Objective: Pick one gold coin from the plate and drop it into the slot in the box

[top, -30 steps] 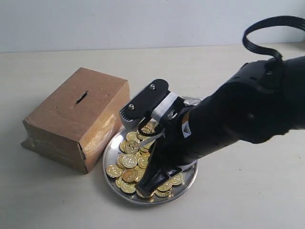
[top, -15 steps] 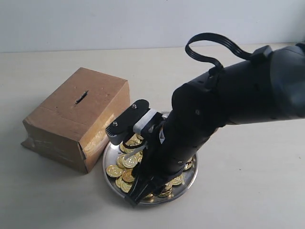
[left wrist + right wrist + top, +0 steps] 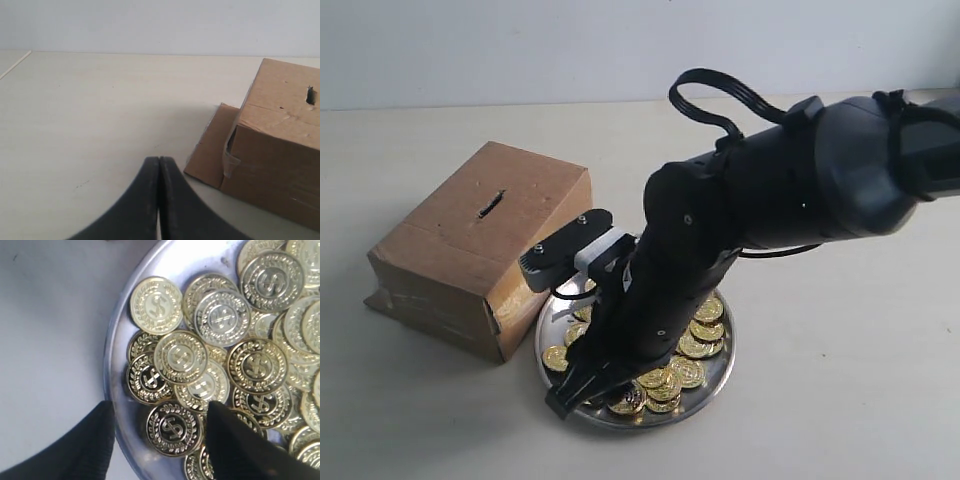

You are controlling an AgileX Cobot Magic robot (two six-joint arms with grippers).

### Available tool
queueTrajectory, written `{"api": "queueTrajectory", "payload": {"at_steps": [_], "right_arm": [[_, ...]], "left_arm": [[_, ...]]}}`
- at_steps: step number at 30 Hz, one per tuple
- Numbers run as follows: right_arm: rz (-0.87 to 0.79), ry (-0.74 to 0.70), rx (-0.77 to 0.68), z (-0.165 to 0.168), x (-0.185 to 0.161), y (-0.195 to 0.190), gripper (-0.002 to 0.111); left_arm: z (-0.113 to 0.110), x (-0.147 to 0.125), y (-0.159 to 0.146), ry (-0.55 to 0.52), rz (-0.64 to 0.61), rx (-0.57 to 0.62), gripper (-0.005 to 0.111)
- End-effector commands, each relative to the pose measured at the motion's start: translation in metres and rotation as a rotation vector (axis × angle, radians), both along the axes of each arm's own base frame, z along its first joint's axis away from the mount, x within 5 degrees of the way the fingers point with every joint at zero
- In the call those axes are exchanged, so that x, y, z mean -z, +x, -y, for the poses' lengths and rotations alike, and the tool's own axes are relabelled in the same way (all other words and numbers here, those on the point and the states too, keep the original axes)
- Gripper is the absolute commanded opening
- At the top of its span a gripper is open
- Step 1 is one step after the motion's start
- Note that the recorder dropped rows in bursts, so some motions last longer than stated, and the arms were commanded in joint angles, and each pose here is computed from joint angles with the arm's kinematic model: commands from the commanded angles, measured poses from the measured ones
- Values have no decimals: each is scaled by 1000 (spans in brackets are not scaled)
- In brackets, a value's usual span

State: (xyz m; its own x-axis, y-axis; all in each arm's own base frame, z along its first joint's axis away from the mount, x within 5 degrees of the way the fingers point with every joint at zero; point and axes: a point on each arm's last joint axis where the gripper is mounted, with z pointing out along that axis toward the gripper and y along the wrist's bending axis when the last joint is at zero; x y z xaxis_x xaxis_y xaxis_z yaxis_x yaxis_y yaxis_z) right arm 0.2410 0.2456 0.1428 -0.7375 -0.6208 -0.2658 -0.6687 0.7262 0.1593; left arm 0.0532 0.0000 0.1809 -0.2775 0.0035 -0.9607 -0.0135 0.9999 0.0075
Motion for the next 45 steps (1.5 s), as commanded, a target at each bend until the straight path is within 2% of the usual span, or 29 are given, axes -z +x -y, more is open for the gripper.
{"api": "queueTrajectory", "payload": {"at_steps": [1, 3, 7, 27, 45], "right_arm": [[8, -8, -5, -2, 1, 3, 53], [33, -54, -22, 1, 3, 5, 53], [67, -181, 65, 13, 5, 10, 53], [84, -157, 96, 4, 10, 20, 53], [76, -215, 124, 9, 13, 20, 53]], "left_arm": [[0, -1, 0, -7, 16, 2, 0], [0, -1, 0, -7, 16, 2, 0], [0, -1, 0, -7, 16, 2, 0], [0, -1, 0, -7, 16, 2, 0], [0, -1, 0, -7, 16, 2, 0]]}}
